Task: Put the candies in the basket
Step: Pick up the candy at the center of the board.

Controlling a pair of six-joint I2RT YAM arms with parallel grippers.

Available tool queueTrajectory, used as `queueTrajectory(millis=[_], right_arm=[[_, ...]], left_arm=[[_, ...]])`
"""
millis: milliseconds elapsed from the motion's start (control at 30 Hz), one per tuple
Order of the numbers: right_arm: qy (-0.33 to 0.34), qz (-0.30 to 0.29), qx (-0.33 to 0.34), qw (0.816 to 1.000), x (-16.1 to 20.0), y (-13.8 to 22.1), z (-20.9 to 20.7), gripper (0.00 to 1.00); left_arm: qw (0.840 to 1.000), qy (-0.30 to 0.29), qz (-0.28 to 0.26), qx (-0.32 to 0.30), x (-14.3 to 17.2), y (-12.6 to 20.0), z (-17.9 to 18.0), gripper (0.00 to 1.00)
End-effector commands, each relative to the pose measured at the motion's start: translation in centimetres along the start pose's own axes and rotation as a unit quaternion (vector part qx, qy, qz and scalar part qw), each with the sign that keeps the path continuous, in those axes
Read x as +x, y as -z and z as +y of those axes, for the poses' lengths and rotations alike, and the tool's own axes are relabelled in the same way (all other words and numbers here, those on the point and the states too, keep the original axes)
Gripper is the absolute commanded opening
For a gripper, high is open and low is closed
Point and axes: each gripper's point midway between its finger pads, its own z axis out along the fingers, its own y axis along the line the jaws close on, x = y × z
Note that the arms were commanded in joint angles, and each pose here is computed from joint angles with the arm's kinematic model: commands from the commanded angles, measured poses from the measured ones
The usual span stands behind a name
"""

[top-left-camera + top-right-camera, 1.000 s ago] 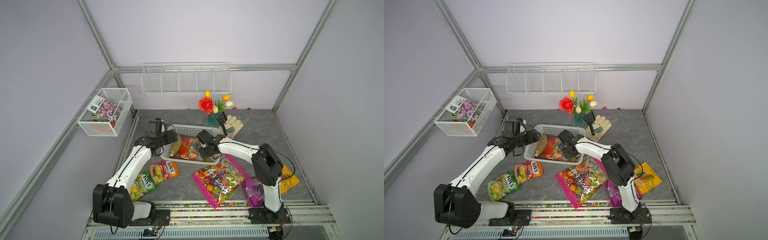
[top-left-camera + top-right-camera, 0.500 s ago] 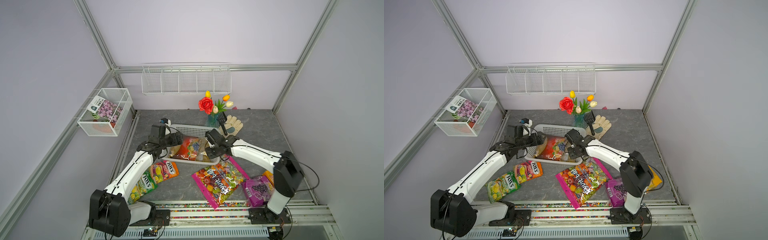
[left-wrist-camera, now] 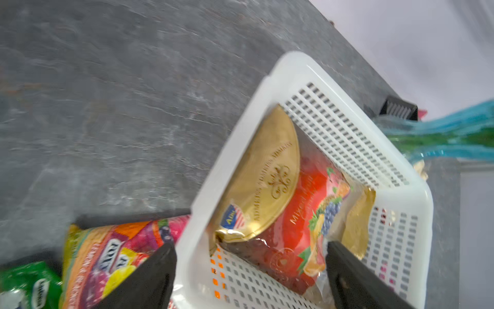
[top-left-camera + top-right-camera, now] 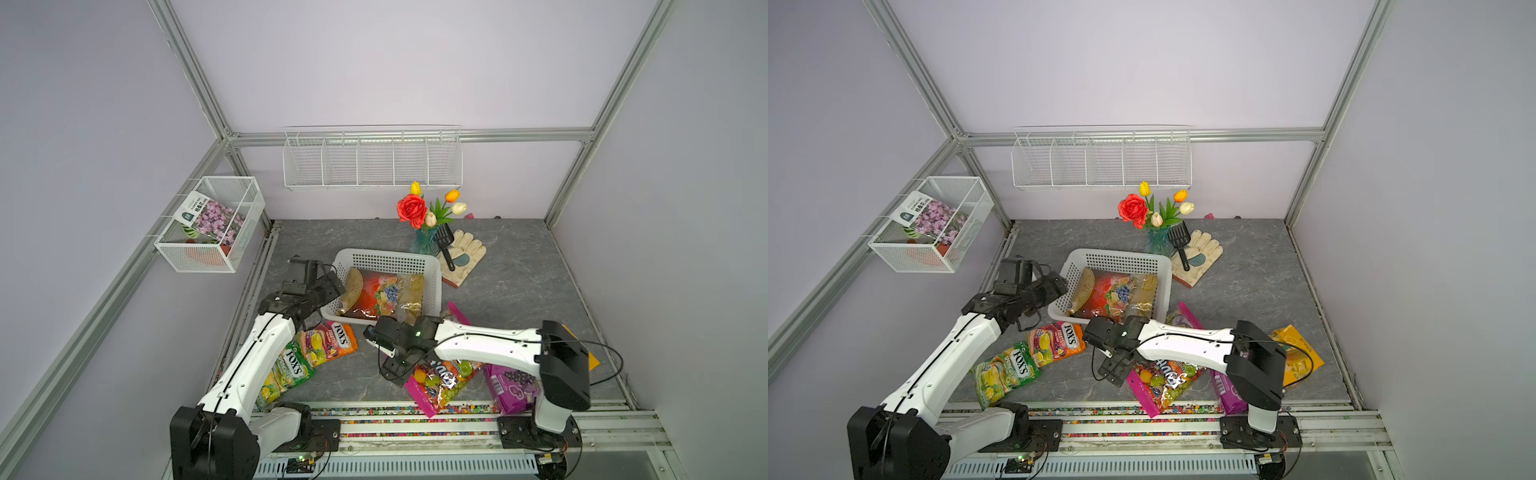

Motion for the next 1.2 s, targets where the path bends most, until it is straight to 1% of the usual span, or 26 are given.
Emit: queueTrajectory(millis=[0,67,133,167,233,333,367,467,500,567,633,667,733,767,800,900,933,1033,1167], right_arm=[[-0.005,0.025,0.030,0.999,-0.2,-1.0,-0.7,0.87],[-0.008,0.049,0.061,0.997,0.3,-2.3,-1.6,0.84],[-0.008,0.062,0.082,0.995,0.9,-3.7,-2.2,0.77],[-0.008,0.065,0.088,0.994,1.1,-4.2,-2.4,0.76],[-0.010,0.070,0.101,0.992,1.3,-4.6,-2.7,0.72],[-0.012,0.068,0.102,0.992,1.3,-4.8,-2.8,0.66],[-0.011,0.070,0.101,0.992,1.3,-4.9,-2.7,0.63],[-0.008,0.075,0.102,0.992,1.6,-5.3,-2.7,0.48],[-0.007,0.075,0.104,0.992,1.6,-5.3,-2.7,0.41],[-0.009,0.074,0.108,0.991,1.8,-5.2,-2.9,0.21],[-0.012,0.064,0.115,0.991,1.8,-4.6,-3.2,0.06],[-0.013,0.060,0.117,0.991,1.9,-4.4,-3.3,0.01],[-0.018,0.054,0.120,0.991,1.9,-3.6,-3.5,0.00],[-0.020,0.051,0.125,0.991,2.0,-3.2,-3.6,0.00],[-0.024,0.045,0.129,0.990,1.9,-2.5,-3.9,0.00],[-0.042,0.018,0.150,0.988,1.5,0.5,-4.9,0.00],[-0.061,0.011,0.157,0.986,1.4,2.0,-5.4,0.00],[-0.089,-0.016,0.135,0.987,1.5,5.5,-5.6,0.00],[-0.162,-0.051,0.130,0.977,2.4,10.3,-7.3,0.00]], left_arm=[[0.998,0.046,-0.018,-0.033,-0.5,0.8,1.9,0.90],[0.998,0.047,-0.021,-0.040,-0.7,0.9,2.0,0.90],[0.998,0.048,-0.023,-0.045,-0.8,0.8,2.1,0.90],[0.997,0.048,-0.025,-0.046,-0.9,0.9,2.1,0.90],[0.997,0.048,-0.028,-0.053,-1.0,0.9,2.3,0.90],[0.997,0.047,-0.033,-0.059,-1.1,1.1,2.6,0.90],[0.996,0.047,-0.034,-0.060,-1.1,1.2,2.7,0.90],[0.996,0.049,-0.036,-0.060,-1.0,1.2,2.8,0.90],[0.996,0.049,-0.037,-0.060,-1.0,1.2,2.9,0.90],[0.996,0.051,-0.037,-0.059,-0.9,1.2,2.9,0.90],[0.997,0.049,-0.035,-0.057,-0.8,1.2,2.9,0.89],[0.997,0.048,-0.033,-0.056,-0.7,1.2,2.8,0.89],[0.998,0.036,-0.027,-0.045,-0.7,1.1,2.4,0.89],[0.999,0.018,-0.022,-0.030,-0.7,1.0,1.7,0.89],[1.000,0.002,-0.016,-0.011,-0.7,1.0,0.9,0.89],[1.000,-0.016,-0.003,0.022,-0.8,1.1,-0.8,0.89],[0.999,-0.020,0.000,0.032,-0.9,1.1,-1.4,0.88],[0.998,-0.041,-0.002,0.050,-1.2,1.3,-3.0,0.89],[0.996,-0.062,-0.002,0.064,-1.8,1.6,-4.7,0.88]])
